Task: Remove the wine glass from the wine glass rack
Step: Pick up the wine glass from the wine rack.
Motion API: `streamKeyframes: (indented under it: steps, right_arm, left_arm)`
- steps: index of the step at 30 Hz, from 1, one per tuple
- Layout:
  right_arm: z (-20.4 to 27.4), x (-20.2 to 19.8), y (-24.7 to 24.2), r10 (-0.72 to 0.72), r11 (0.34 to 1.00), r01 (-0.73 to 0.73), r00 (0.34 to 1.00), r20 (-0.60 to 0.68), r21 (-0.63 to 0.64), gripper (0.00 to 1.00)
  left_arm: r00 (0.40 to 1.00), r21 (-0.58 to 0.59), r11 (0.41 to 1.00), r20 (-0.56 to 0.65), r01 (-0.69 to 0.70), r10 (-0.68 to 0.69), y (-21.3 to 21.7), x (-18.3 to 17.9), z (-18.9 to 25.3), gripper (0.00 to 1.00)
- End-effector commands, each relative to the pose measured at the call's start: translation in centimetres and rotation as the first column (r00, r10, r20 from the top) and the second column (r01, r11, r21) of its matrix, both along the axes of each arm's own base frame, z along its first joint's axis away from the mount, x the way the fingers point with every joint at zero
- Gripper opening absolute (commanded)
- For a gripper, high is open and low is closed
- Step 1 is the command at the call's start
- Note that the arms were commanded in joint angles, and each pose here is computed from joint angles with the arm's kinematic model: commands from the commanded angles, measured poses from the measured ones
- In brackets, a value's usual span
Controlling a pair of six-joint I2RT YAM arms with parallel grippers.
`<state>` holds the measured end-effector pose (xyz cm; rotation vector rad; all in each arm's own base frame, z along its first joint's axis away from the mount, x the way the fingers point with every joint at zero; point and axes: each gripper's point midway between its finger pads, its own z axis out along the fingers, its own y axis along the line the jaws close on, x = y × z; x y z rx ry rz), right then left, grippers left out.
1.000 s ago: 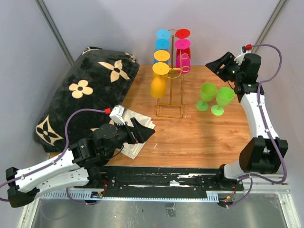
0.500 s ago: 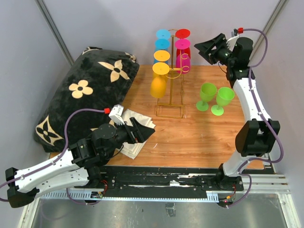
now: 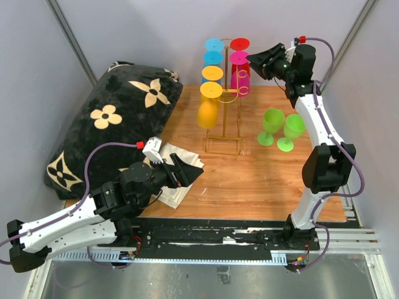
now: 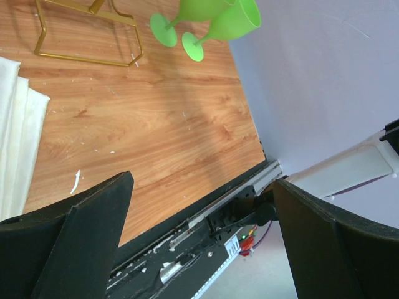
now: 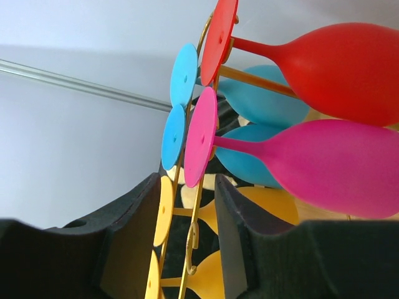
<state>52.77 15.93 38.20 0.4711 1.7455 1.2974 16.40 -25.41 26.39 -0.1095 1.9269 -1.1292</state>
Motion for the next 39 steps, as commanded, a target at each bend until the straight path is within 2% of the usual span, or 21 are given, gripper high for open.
streamKeyframes:
  steps: [1,20,28,33,39]
  right_arm:
    - [0.9,0.4,0.8,-0.003,1.000,0.003,1.000,0.000,0.016,0.39]
    - [0.5,1.5,0.8,-0.009,0.999,0.010,1.000,-0.025,0.041,0.22]
    - [0.8,2.0,0.9,-0.008,0.999,0.009,1.000,-0.006,0.046,0.20]
    - [0.8,2.4,0.8,-0.028,0.999,0.028,1.000,0.003,0.032,0.15]
    - [0.6,2.7,0.7,-0.046,0.999,0.046,0.999,0.002,0.016,0.15]
  left_arm:
    - [0.999,-0.032,0.999,0.019,-0.028,0.029,0.3,0.4,0.8,1.00]
    - [0.999,-0.021,1.000,0.032,-0.002,0.003,-0.8,0.6,0.9,1.00]
    - [0.999,-0.008,1.000,0.032,0.007,-0.007,-1.3,0.7,0.7,1.00]
    - [0.999,0.000,1.000,0.041,0.022,-0.022,-1.6,0.7,1.0,1.00]
    - [0.999,0.023,0.999,0.023,0.027,-0.027,-2.0,0.8,0.4,1.00]
